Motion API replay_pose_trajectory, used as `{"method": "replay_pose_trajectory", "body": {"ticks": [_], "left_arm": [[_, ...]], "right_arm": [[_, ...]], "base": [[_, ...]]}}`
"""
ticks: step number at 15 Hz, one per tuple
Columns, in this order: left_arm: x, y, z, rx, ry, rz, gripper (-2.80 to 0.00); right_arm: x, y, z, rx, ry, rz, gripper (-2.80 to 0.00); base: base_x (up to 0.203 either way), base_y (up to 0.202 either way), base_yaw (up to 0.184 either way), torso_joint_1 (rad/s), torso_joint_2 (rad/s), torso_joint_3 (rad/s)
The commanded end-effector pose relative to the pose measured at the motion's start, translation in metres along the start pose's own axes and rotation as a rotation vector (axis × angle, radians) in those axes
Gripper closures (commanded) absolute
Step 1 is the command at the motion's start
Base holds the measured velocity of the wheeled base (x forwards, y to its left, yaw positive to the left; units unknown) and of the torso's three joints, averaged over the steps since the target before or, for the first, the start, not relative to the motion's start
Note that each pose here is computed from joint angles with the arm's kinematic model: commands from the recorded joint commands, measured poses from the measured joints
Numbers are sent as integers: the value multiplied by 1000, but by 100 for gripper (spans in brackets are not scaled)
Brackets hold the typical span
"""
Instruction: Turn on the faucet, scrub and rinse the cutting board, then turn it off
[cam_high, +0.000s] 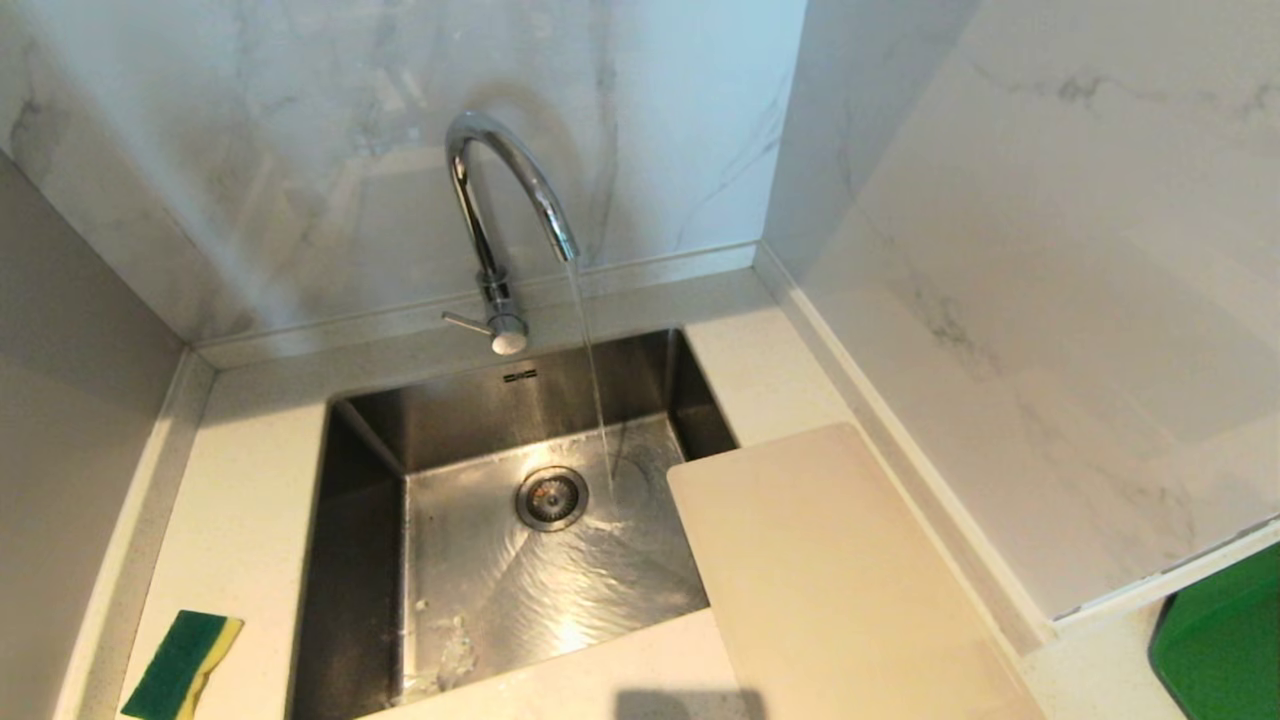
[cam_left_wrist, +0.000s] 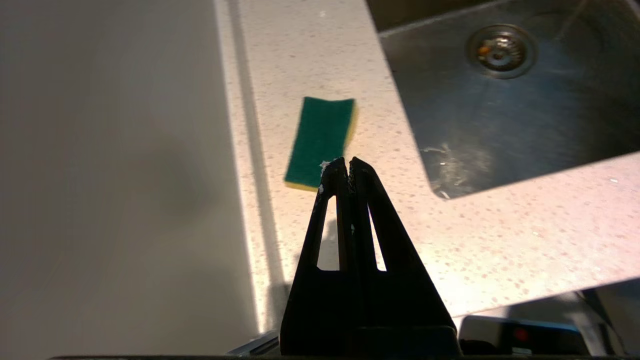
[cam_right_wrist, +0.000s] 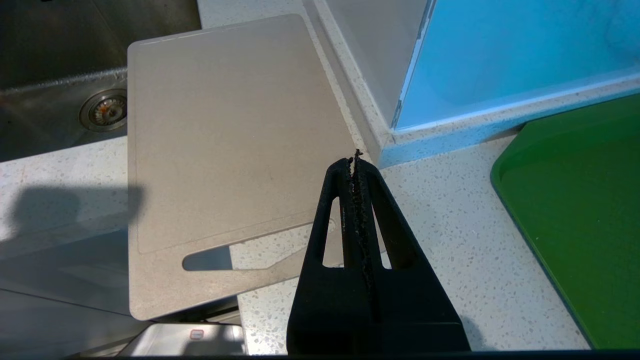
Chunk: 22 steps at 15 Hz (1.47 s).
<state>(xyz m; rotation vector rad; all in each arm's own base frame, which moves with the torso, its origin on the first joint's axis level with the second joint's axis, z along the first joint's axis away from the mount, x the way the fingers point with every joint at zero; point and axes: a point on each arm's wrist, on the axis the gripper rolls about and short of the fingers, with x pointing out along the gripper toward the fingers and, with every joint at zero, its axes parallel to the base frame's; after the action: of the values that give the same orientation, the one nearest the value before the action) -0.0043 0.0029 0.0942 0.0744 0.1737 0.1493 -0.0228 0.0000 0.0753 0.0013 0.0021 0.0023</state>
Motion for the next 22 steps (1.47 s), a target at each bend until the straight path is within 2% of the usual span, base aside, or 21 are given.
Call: {"method": "replay_pose_trajectory", "body": {"ticks": [1, 4, 5, 7, 10, 22], "left_arm": [[-6, -1, -6, -3, -57, -63, 0], [-17, -1, -18, 6, -162, -125, 0], [-18, -2, -20, 9, -173, -139, 0], [-16, -2, -22, 0, -159, -161, 0], [-16, -2, -21, -69, -155, -148, 0], [-16, -2, -21, -85, -168, -146, 0]], "right_arm": [[0, 0, 0, 0, -2, 0, 0], [0, 0, 0, 0, -2, 0, 0], [0, 0, 0, 0, -2, -1, 0], [0, 0, 0, 0, -2, 0, 0], [0, 0, 0, 0, -2, 1, 0], [0, 0, 0, 6, 1, -2, 0]], "base": [[0, 0, 0, 0, 0, 0], [0, 0, 0, 0, 0, 0], [0, 0, 0, 0, 0, 0], [0, 0, 0, 0, 0, 0], [0, 0, 0, 0, 0, 0], [0, 0, 0, 0, 0, 0]]}}
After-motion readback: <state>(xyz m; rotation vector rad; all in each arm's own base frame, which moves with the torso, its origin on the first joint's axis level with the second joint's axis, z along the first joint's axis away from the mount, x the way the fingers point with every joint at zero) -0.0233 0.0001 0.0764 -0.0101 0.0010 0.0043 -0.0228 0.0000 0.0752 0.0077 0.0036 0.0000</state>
